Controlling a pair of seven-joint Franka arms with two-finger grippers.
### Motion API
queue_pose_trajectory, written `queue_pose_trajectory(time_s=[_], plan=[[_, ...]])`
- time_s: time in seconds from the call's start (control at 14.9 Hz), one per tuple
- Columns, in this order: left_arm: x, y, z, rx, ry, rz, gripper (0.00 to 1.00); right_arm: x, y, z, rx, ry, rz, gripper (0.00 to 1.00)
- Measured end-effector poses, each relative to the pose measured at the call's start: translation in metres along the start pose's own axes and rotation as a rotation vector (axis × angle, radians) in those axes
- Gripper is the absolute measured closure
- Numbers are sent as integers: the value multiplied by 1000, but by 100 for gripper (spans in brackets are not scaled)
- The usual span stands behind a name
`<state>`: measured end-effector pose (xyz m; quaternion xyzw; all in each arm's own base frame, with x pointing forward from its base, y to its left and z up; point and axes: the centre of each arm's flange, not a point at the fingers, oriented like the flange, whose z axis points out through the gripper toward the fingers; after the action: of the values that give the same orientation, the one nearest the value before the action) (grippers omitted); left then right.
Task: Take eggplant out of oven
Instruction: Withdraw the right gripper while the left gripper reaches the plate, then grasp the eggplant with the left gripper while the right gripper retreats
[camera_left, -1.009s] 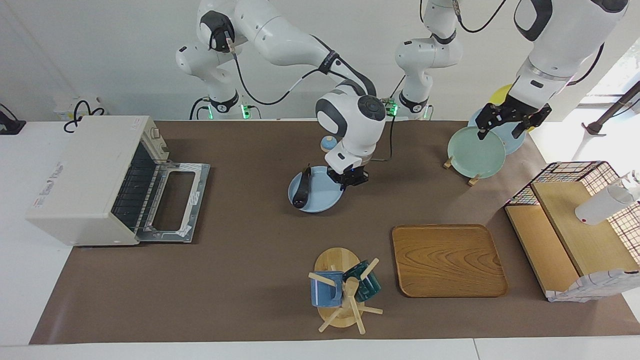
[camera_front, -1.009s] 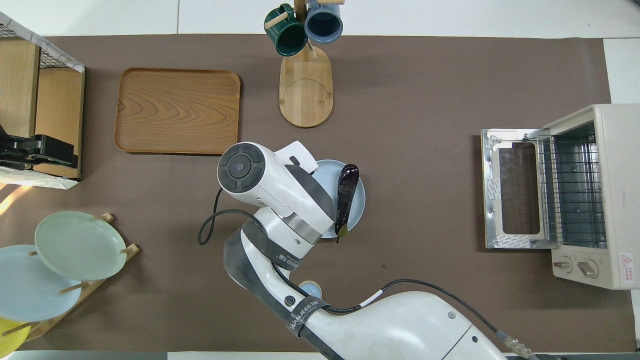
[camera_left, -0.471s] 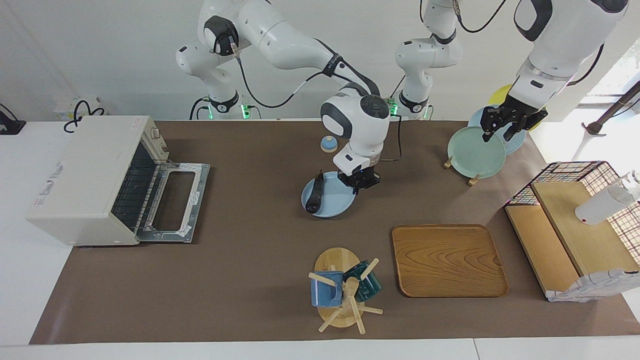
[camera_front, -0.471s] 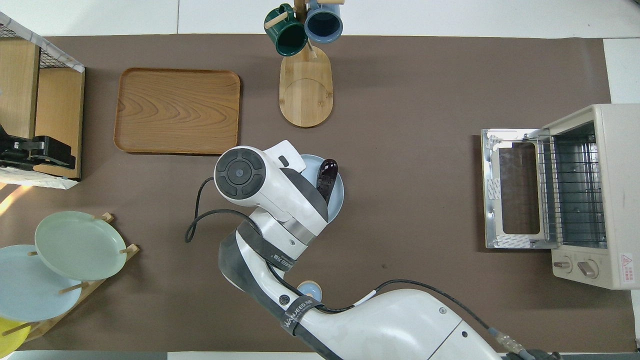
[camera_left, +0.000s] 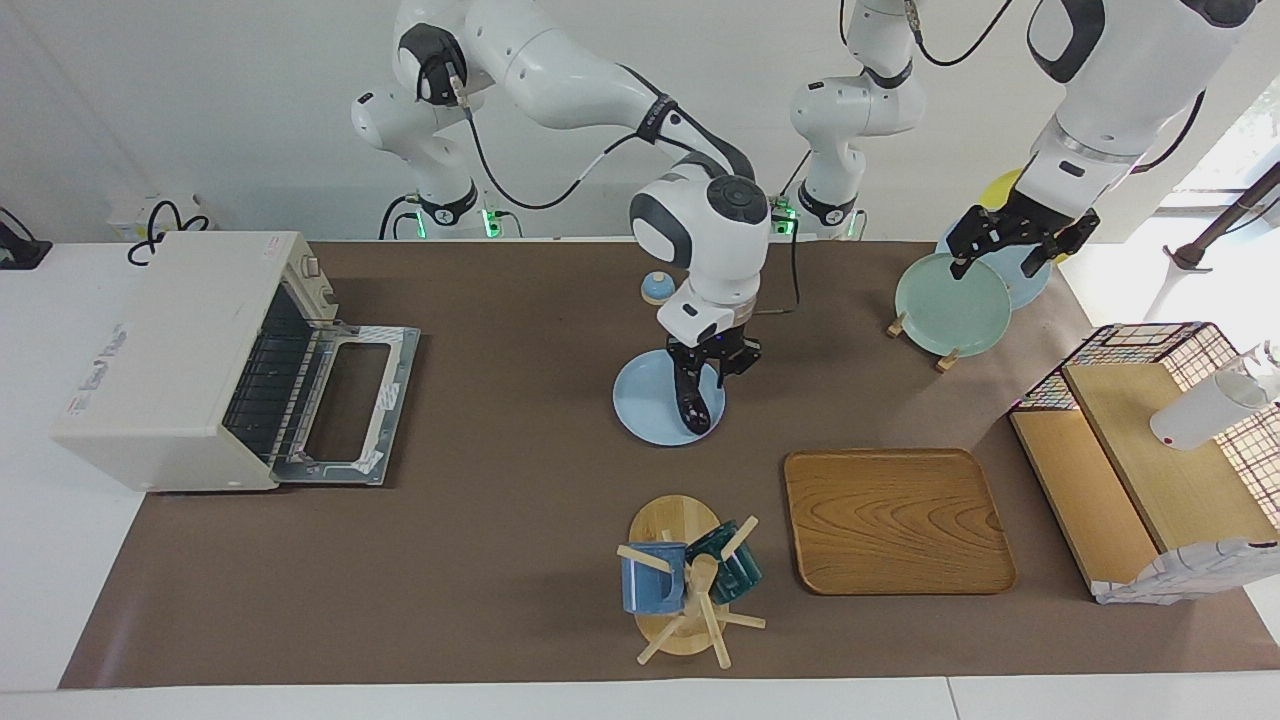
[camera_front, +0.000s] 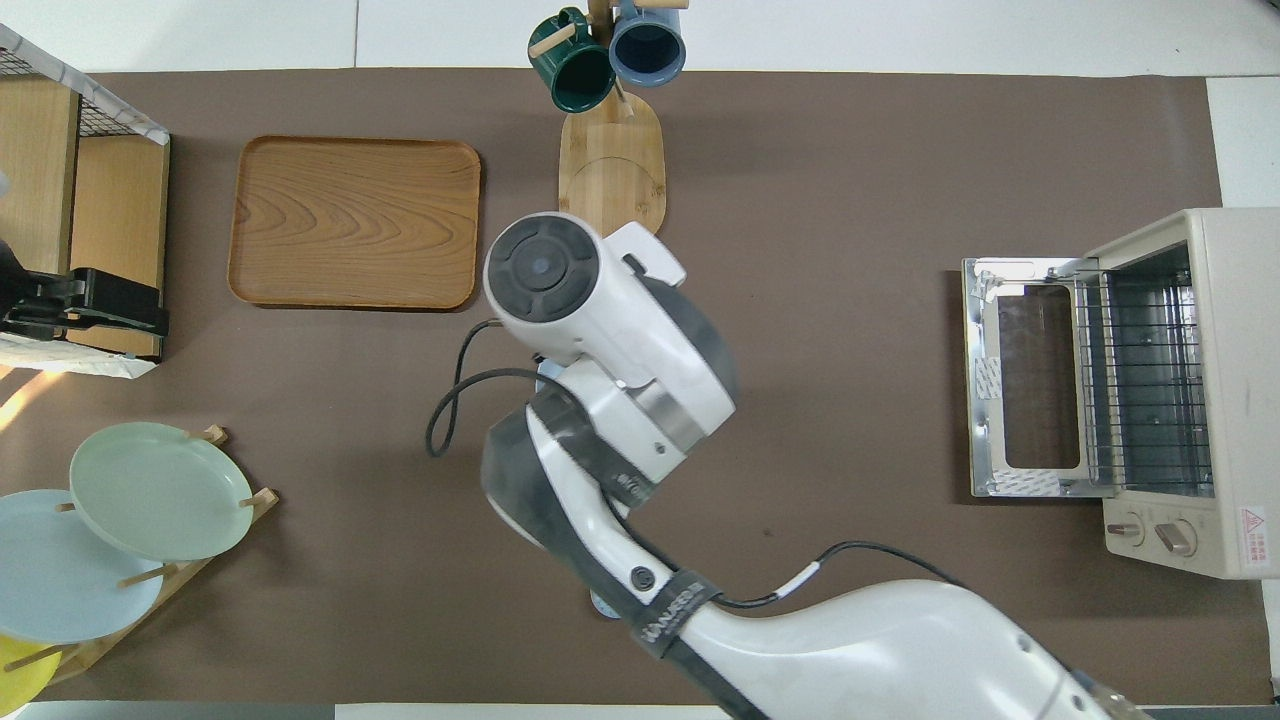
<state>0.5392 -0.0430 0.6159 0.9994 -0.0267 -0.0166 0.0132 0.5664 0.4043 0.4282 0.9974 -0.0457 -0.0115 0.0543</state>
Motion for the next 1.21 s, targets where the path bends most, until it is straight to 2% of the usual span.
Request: queue_pose_trajectory(time_s=[0.07,0.2,0.34,0.47,0.67,1.01,1.21], plan=[[0,1,1,-9,2,1,0,13,40,-7,-53,-18,16,99],[2,9,7,-37,4,8,0,33,112,18,-146,-29,60,99],[3,31,22,-73,1,36,0,44,180,81,-173,-53,79,99],[3,73,43,-96,7,69,0,33,230,138,-216,-90,55,99],[-10,157,88,-116,8,100,0,20,263,160,-266,-90,13,99],[-38,284,157,-145,50,74,0,17,311,184,-234,-55,-2,99],[-49,325,217,-158,69,94,0,14,310,184,-254,-48,-37,99]])
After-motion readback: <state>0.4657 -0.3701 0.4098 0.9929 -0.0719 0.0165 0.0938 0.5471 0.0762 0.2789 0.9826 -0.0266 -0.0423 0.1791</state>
